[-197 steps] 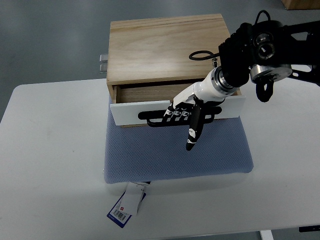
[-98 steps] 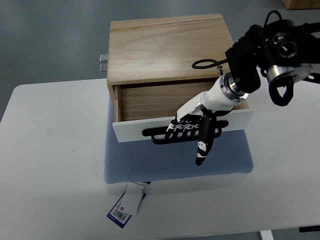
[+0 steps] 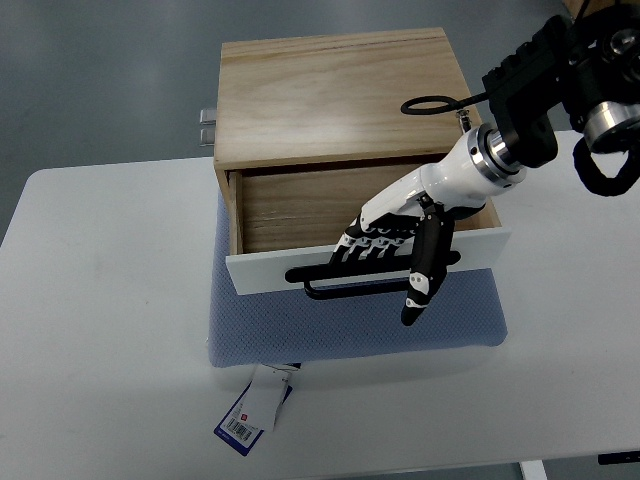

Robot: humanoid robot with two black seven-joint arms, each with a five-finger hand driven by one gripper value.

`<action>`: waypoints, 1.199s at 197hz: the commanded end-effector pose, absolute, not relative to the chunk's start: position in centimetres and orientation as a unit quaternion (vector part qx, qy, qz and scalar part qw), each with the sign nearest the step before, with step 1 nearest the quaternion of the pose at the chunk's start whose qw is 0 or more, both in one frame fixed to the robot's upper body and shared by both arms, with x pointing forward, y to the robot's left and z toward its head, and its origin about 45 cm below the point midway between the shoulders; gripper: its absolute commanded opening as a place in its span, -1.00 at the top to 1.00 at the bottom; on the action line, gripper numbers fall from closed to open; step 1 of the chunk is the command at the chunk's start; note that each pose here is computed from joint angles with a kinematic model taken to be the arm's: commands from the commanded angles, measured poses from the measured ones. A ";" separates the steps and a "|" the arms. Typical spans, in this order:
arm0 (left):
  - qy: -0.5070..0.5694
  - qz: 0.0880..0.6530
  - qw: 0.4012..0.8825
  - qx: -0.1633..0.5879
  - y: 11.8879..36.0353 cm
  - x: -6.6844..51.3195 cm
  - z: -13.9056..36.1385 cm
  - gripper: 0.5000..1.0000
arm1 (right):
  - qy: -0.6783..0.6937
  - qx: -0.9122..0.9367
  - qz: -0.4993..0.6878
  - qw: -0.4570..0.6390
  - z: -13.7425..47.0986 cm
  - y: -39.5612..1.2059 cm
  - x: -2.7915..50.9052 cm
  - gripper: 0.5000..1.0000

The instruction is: Open wood drawer with right hand

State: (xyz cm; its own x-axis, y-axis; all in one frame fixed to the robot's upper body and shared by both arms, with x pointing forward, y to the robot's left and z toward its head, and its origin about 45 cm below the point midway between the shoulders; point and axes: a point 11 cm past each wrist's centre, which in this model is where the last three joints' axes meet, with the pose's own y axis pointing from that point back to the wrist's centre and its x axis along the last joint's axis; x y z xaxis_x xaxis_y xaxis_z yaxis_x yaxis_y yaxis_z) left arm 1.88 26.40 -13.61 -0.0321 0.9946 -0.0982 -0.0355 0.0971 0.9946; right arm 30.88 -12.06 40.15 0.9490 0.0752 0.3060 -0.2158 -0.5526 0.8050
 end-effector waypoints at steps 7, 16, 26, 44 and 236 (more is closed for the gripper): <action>0.524 0.492 0.524 0.458 26.4 1.9 -13.6 -1.00 | -0.071 0.880 0.189 0.431 44.6 -11.4 31.3 -0.78; 0.524 0.491 0.524 0.458 26.3 1.9 -13.6 -1.00 | -0.079 0.881 0.194 0.424 45.3 -11.4 31.6 -0.78; 0.524 0.491 0.524 0.458 26.3 1.9 -13.6 -1.00 | -0.115 0.886 0.201 0.402 47.5 -12.1 32.9 -0.78; 0.524 0.490 0.525 0.458 26.3 1.9 -13.6 -1.00 | -0.172 0.890 0.197 0.374 50.0 -13.9 35.0 -0.78; 0.520 0.494 0.521 0.462 26.5 1.9 -13.6 -1.00 | -0.568 0.699 -0.253 -0.355 29.8 -35.7 49.2 -0.78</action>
